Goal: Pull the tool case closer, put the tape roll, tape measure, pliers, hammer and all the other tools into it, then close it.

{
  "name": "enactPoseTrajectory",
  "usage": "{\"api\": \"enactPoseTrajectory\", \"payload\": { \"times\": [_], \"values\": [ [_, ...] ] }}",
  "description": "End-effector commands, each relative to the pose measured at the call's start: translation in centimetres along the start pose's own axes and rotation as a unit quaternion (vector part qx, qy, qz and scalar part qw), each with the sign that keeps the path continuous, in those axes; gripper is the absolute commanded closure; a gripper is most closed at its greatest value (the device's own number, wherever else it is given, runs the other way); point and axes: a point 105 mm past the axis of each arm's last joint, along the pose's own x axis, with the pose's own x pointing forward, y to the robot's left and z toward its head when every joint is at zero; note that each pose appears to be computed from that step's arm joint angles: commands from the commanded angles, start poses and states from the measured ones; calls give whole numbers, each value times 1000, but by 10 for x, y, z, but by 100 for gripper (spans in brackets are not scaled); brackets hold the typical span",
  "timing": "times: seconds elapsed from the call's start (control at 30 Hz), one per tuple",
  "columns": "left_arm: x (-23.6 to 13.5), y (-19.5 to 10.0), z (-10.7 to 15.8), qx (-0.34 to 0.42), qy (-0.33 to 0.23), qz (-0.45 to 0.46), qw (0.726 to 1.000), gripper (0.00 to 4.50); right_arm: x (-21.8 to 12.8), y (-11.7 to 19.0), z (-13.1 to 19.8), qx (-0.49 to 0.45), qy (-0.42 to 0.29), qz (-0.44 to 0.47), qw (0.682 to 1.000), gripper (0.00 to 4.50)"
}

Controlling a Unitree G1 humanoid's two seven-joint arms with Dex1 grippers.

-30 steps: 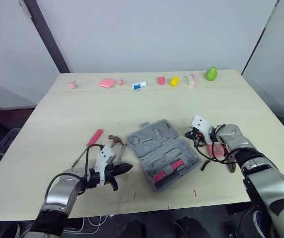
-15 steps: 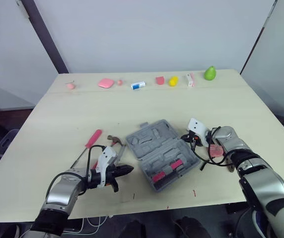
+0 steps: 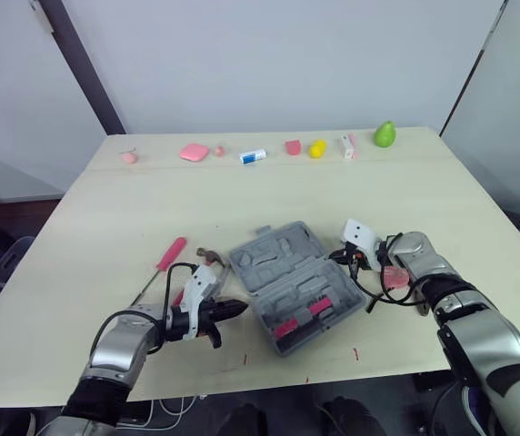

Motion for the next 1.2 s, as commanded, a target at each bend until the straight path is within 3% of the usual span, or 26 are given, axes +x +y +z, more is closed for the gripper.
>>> {"api": "enactPoseTrajectory", "payload": {
  "times": [0.03, 0.57, 1.2],
  "values": [
    [5, -3, 8, 11, -5, -11, 1000, 450, 0, 4, 3, -4, -9, 13, 1000, 442],
    [13, -8, 6, 1, 4, -37, 999, 450, -5, 31, -8, 22, -3, 90, 996, 442],
    [11, -26, -5, -4, 46, -93, 995, 450, -37, 90, -23, 101, -14, 120, 988, 442]
  ]
}}
